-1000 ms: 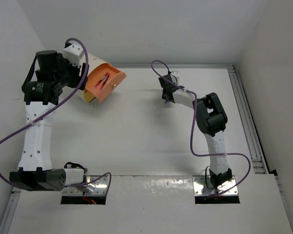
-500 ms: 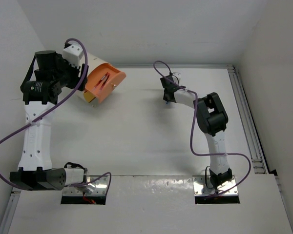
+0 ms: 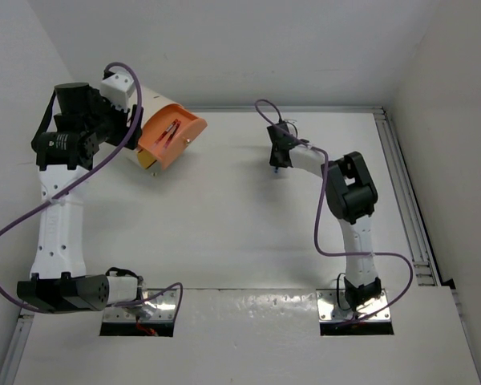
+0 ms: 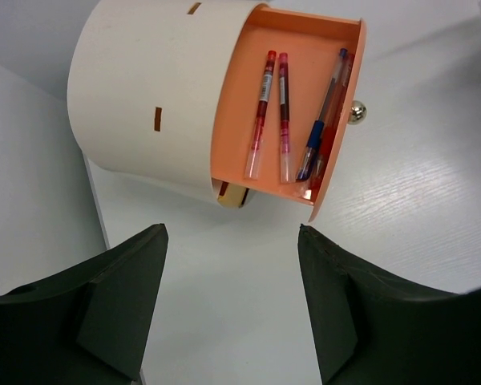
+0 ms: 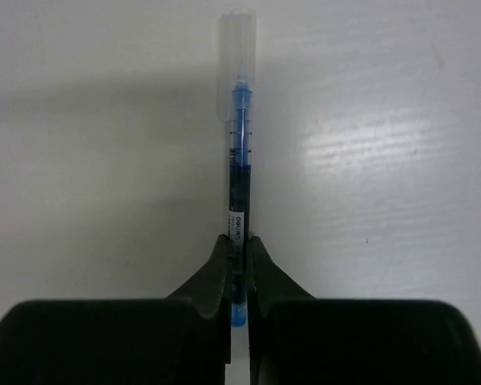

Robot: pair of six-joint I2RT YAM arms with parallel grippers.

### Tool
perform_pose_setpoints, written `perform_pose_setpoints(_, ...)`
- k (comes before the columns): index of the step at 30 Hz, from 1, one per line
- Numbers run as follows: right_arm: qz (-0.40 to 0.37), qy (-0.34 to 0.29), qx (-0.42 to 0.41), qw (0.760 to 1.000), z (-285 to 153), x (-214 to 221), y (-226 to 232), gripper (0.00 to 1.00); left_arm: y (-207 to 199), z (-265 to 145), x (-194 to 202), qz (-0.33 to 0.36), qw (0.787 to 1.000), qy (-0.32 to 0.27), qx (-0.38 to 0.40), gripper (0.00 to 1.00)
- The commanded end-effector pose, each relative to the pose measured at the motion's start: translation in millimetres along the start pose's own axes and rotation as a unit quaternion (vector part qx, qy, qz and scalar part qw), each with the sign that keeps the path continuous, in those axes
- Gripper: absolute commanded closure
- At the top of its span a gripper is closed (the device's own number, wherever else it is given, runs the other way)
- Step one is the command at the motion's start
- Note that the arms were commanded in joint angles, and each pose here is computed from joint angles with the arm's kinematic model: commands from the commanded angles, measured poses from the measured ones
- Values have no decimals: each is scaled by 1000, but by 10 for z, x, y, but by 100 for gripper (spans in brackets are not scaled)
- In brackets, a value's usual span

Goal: Sort the stationery into containers
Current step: Pick up the pen from the center of the board, then place the pen in the drawer.

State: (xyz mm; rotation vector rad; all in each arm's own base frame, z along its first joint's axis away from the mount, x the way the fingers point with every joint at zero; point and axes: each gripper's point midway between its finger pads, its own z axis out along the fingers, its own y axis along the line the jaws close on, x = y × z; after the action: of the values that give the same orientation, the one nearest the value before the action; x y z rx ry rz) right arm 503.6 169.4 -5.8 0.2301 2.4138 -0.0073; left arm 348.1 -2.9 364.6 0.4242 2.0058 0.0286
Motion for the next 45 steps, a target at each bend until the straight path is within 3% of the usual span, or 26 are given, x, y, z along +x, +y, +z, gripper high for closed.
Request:
perform_pose_setpoints(1,-44,17,-60,997,-283,45,95,100,15,-176,-217,6,999,-39,4,28)
perform_pose_setpoints(6,-131,-62,-147,978,-1013,-482,323,100,-130,-382,-465,4,995,-93,43,28)
perform_pose_setpoints(9,-206,-115,-212,948,-1513,-693,451,100,-227,-515,-607,-5,990,-122,65,28)
perform_pose_setpoints(11,-283,-142,-259,912,-1777,-614,577,100,-326,-560,-657,-13,987,-129,94,28)
perform_pose_setpoints(13,-364,-200,-288,863,-2215,-635,692,100,-420,-552,-624,-23,985,-122,123,28)
perform_pose_setpoints(15,-466,-261,-312,786,-2578,-495,773,100,-614,-578,-577,-28,977,-115,179,28)
perform_pose_setpoints(16,-529,-291,-309,735,-2685,-458,794,100,-753,-573,-548,-33,968,-111,223,28)
perform_pose_setpoints(18,-591,-322,-333,660,-2956,-206,843,100,-944,-560,-419,-36,956,-87,279,28)
perform_pose_setpoints(19,-645,-323,-331,609,-2971,-54,815,100,-1074,-604,-402,-13,942,-94,322,28)
perform_pose_setpoints(22,-707,-334,-355,513,-3215,262,824,100,-1365,-587,-187,7,918,-55,392,28)
perform_pose_setpoints(24,-724,-332,-368,480,-3311,433,842,100,-1576,-568,-1,18,901,-15,433,30)
perform_pose_setpoints(25,-733,-339,-365,463,-3368,449,850,100,-1600,-527,68,28,903,-2,430,32)
perform_pose_setpoints(30,-760,-331,-372,418,-3526,614,930,100,-1911,-621,293,73,885,12,460,32)
perform_pose_setpoints(35,-767,-346,-378,387,-3732,670,1081,100,-2075,-600,481,91,885,40,454,34)
perform_pose_setpoints(45,-767,-357,-380,374,-4005,656,1310,100,-2267,-569,730,112,878,77,458,36)
